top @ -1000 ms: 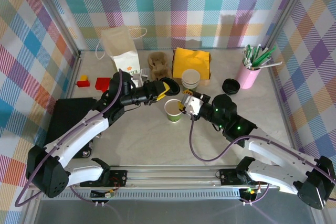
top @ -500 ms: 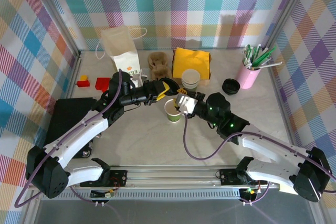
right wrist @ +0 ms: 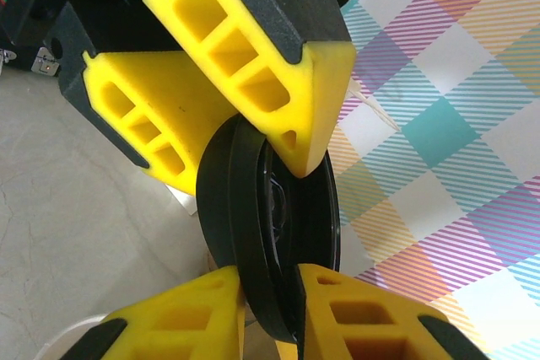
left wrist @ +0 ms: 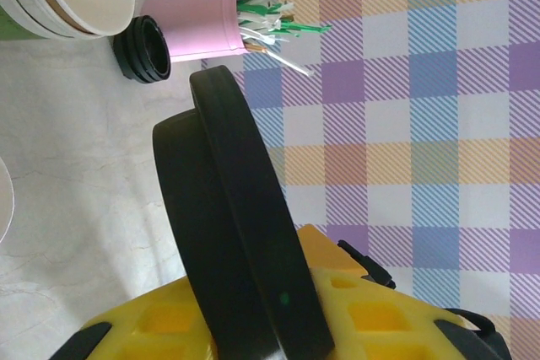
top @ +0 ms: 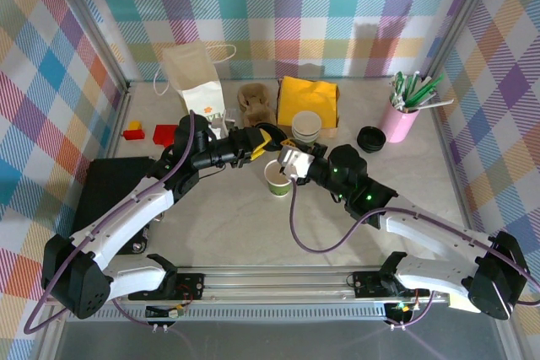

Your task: Pack the takeout coffee

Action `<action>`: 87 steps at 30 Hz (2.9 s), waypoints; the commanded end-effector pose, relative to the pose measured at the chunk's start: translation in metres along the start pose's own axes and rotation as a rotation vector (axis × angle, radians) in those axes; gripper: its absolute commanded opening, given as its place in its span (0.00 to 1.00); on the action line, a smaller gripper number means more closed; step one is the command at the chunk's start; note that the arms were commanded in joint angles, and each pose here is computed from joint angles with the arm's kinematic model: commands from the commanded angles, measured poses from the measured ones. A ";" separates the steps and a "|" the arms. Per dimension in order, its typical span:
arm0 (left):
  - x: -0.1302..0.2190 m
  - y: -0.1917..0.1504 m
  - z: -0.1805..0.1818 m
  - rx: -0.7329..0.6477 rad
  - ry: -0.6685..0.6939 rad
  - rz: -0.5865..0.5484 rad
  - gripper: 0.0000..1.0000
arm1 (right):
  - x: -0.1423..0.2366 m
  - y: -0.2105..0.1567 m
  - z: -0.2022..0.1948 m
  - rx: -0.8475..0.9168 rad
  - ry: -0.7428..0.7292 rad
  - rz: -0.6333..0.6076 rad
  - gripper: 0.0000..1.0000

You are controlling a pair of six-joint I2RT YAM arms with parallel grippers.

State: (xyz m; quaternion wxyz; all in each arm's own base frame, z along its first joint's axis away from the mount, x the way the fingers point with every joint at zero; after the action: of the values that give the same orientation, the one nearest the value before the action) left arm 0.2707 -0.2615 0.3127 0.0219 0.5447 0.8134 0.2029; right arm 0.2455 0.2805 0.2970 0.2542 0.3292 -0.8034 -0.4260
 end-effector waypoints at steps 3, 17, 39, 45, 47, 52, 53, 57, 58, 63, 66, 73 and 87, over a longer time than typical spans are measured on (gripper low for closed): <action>0.000 -0.005 -0.004 0.047 -0.022 0.029 0.18 | -0.003 0.019 -0.010 0.004 -0.026 -0.036 0.19; 0.032 0.009 -0.018 -0.127 0.102 -0.070 0.68 | 0.007 0.021 -0.012 -0.232 0.032 0.095 0.00; 0.095 0.023 -0.004 -0.632 0.417 -0.200 0.80 | 0.039 0.029 -0.039 -1.457 0.438 0.220 0.00; 0.070 0.012 0.003 -0.603 0.306 -0.092 0.75 | 0.034 0.017 -0.038 -1.632 0.523 0.233 0.00; 0.067 0.010 0.005 -0.593 0.279 -0.075 0.74 | 0.031 0.008 -0.036 -1.668 0.517 0.245 0.00; 0.053 0.007 0.019 -0.528 0.232 -0.014 0.71 | 0.022 -0.022 -0.026 -1.764 0.484 0.300 0.00; 0.049 0.009 0.019 -0.530 0.212 -0.017 0.70 | 0.019 -0.030 -0.023 -1.785 0.483 0.312 0.00; 0.037 0.004 0.034 -0.490 0.202 0.032 0.65 | 0.011 -0.052 -0.013 -1.837 0.471 0.342 0.00; 0.034 0.004 0.036 -0.482 0.199 0.039 0.65 | 0.009 -0.058 -0.011 -1.849 0.461 0.352 0.00; 0.025 -0.002 0.053 -0.441 0.195 0.078 0.65 | 0.000 -0.084 0.000 -1.889 0.429 0.387 0.00; 0.015 -0.008 0.061 -0.389 0.162 0.119 0.64 | -0.004 -0.098 0.006 -1.914 0.420 0.404 0.01; 0.011 -0.012 0.068 -0.366 0.156 0.134 0.62 | -0.011 -0.119 0.015 -1.936 0.401 0.433 0.04; 0.014 -0.012 0.068 -0.373 0.166 0.128 0.61 | -0.013 -0.146 0.026 -1.945 0.361 0.489 0.10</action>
State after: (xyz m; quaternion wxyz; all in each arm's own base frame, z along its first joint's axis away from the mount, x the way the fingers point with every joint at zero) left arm 0.2739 -0.2347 0.2425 0.0309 0.5648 0.7216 0.3991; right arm 0.2780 0.2448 0.1618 0.6125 -0.1436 -0.0938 -0.7716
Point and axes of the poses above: each hand's point on the last joint's axis, 136 mm out from that joint toward the fingers, its own x axis back along the fingers, its own z axis along the line the jaws close on, y = z × x, the point moved 2 cm from there along x, back along the fingers, and after that the axes turned 12 degrees about -x, right-handed, at the moved point
